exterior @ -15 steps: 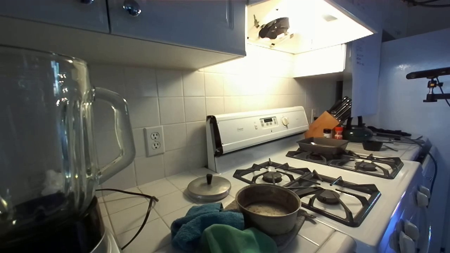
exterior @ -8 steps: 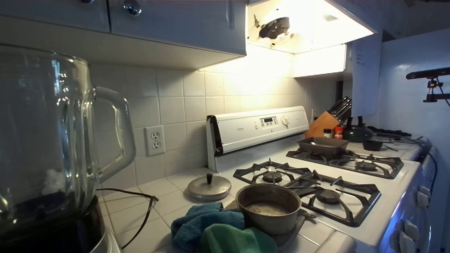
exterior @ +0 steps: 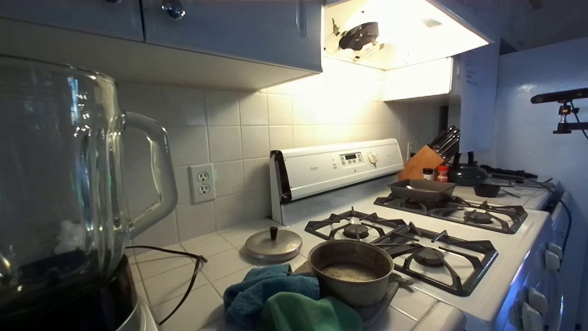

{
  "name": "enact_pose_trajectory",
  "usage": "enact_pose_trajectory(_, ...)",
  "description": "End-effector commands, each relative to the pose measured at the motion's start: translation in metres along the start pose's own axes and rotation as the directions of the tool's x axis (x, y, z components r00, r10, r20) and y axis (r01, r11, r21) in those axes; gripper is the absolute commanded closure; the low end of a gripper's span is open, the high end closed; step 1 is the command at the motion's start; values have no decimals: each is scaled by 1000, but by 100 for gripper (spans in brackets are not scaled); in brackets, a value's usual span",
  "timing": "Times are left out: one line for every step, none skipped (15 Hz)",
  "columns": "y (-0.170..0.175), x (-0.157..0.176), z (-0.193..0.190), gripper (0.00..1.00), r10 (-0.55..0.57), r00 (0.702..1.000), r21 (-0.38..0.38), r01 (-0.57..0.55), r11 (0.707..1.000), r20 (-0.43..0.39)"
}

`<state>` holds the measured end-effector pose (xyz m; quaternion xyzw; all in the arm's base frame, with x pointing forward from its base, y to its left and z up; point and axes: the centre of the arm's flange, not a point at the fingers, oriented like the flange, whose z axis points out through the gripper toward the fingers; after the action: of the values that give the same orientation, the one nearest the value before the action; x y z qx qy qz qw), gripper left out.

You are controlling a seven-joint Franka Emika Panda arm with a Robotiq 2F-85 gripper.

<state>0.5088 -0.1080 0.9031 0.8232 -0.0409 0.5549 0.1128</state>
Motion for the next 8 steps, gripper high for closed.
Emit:
enact_pose_trajectory(44, -26, -38, 93, -22, 998, -152, 12, 988, -59)
enact_pose_trajectory(44, -27, -41, 93, -28, 998, -163, 17, 986, -64)
enact_pose_trajectory(44, -28, -44, 93, -36, 997, -174, 24, 985, -66)
enact_pose_trajectory(43, -28, -47, 93, -43, 998, -187, 32, 982, -54)
enact_pose_trajectory(43, -30, -49, 93, -51, 997, -198, 40, 979, -50)
enact_pose_trajectory(44, -32, -52, 93, -60, 998, -210, 53, 976, -26)
enact_pose_trajectory(44, -34, -56, 93, -69, 998, -221, 63, 973, -16)
enact_pose_trajectory(44, -36, -59, 93, -76, 997, -233, 71, 970, -12)
